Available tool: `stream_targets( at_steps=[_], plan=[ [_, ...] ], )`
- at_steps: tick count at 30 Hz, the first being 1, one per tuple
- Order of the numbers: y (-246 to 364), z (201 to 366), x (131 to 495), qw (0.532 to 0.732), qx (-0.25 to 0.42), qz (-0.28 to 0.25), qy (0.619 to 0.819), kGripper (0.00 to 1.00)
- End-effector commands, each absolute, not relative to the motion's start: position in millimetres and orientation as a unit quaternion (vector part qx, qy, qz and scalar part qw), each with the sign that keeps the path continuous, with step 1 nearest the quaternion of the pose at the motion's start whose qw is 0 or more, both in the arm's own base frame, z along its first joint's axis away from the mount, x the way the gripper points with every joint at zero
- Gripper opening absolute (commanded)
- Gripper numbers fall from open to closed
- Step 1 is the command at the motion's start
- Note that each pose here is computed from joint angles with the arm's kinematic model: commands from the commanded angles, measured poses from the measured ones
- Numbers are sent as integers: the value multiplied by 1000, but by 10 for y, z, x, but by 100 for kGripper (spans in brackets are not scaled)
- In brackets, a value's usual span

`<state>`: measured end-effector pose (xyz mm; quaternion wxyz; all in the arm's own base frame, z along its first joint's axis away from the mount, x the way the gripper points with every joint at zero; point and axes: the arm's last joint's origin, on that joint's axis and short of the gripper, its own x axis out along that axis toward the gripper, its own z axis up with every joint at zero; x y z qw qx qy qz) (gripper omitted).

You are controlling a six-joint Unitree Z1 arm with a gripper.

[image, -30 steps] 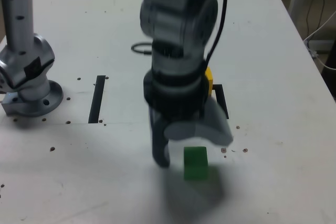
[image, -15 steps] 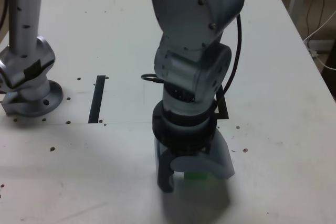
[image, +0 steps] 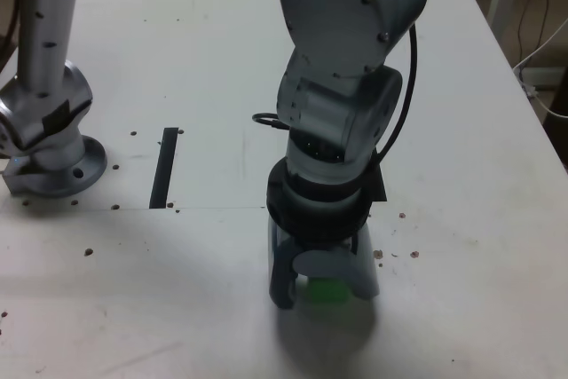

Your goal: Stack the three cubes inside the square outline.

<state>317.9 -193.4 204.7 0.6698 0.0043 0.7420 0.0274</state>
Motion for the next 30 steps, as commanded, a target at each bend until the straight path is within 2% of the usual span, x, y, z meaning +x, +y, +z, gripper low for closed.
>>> stream_targets(
  at_steps=[1,6,12,16,20,30],
  plan=[
    [-1925,2047,3183,670,9,31,742,49],
    [-1923,2057,3197,677,13,33,735,38],
    [-1942,2075,3262,702,14,30,712,18],
    [-1938,2115,3254,707,11,27,707,15],
    [-1881,2286,3186,705,9,29,708,13],
    [-1330,2935,3197,690,37,35,722,11]
  ],
)
